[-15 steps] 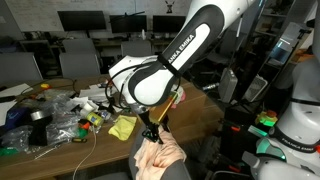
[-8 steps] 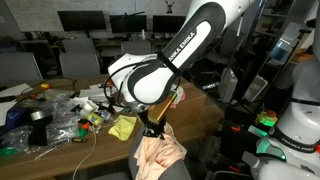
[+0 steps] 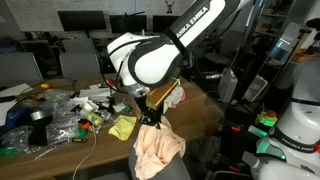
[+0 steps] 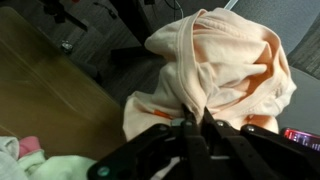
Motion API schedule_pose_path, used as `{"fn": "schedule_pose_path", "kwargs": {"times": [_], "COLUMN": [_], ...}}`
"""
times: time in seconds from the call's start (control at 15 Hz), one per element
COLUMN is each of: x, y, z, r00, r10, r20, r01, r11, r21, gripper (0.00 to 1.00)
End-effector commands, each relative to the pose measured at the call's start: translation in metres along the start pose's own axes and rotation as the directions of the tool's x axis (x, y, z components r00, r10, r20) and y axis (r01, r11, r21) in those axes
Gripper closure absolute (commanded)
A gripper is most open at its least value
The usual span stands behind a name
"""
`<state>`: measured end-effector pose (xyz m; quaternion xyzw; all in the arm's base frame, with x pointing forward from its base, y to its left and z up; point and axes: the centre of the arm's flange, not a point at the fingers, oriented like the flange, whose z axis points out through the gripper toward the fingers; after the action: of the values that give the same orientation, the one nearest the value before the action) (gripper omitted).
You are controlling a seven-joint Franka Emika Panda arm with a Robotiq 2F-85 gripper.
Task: Move the pink shirt, the green towel and the peach shirt on the top of the box respectively
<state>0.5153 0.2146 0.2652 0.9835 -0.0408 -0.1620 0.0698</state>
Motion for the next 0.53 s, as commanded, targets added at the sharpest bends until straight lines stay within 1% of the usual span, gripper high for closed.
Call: {"fn": "schedule_pose_path", "kwargs": {"times": [0.0, 0.27, 0.47], "x": [-0.032, -0.048, -0.059], "y": [0.032, 0.057, 0.075], "z": [-0.064, -0.118, -0.150], "r00": [0.999, 0.997, 0.996], "r10": [0.034, 0.059, 0.080], "r20": [-0.033, -0.048, -0.043], "r01": [-0.034, -0.058, -0.079], "r11": [0.999, 0.998, 0.997], "r21": [0.016, 0.020, 0.018], "gripper": [0.98, 0.98, 0.98]}}
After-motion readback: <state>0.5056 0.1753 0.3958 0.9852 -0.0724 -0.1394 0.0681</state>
